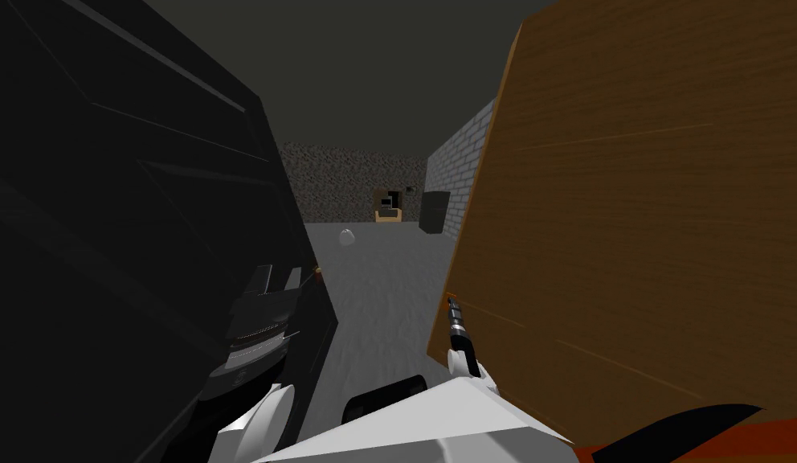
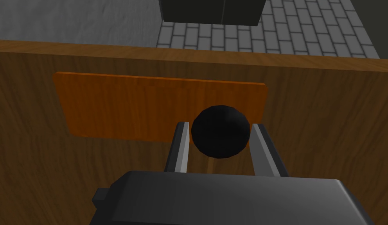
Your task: Push the door open
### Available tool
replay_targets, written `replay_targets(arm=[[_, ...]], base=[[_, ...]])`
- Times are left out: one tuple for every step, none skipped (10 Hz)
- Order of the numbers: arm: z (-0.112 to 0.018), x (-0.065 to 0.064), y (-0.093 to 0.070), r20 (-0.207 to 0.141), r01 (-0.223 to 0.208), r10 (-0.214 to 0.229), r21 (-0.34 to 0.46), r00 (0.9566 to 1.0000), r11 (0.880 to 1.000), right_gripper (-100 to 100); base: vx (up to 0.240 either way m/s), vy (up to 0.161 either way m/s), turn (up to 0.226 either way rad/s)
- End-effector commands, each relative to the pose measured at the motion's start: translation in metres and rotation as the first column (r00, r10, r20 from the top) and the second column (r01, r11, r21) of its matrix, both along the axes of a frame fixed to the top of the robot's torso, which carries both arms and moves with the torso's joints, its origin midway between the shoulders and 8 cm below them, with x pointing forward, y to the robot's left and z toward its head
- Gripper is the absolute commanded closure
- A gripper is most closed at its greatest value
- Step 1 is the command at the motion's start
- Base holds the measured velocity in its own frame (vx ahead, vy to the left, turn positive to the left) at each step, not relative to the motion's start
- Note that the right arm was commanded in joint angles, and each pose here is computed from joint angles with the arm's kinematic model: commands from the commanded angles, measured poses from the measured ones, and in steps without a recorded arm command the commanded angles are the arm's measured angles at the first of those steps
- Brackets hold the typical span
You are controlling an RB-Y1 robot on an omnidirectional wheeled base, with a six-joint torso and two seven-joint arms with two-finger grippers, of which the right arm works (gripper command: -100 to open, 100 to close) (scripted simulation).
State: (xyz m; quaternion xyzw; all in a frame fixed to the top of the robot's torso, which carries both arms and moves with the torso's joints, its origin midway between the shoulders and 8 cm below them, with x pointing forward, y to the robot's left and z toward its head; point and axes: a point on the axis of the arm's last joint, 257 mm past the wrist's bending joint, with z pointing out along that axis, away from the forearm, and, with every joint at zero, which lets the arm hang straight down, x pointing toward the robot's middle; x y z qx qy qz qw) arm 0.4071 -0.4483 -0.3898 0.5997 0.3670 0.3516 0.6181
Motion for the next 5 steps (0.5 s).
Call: replay_targets(arm=[[0.004,-0.01,-0.022,0.005,0.041,-0.041,-0.011,0.9991,0.999,100],[0.005,-0.013,-0.028,0.005,0.058,-0.058,-0.011,0.9983,0.998,100],[0.005,-0.017,-0.035,0.006,0.075,-0.075,-0.01,0.9971,0.997,100],[0.005,-0.019,-0.038,0.006,0.084,-0.084,-0.01,0.9964,0.996,100],[0.005,-0.023,-0.045,0.007,0.101,-0.101,-0.009,0.9948,0.995,100]], base=[[0.193,-0.024,-0.032],[0.202,-0.021,-0.046],[0.174,-0.033,-0.078],[0.166,-0.023,-0.051],[0.173,0.002,-0.057]])
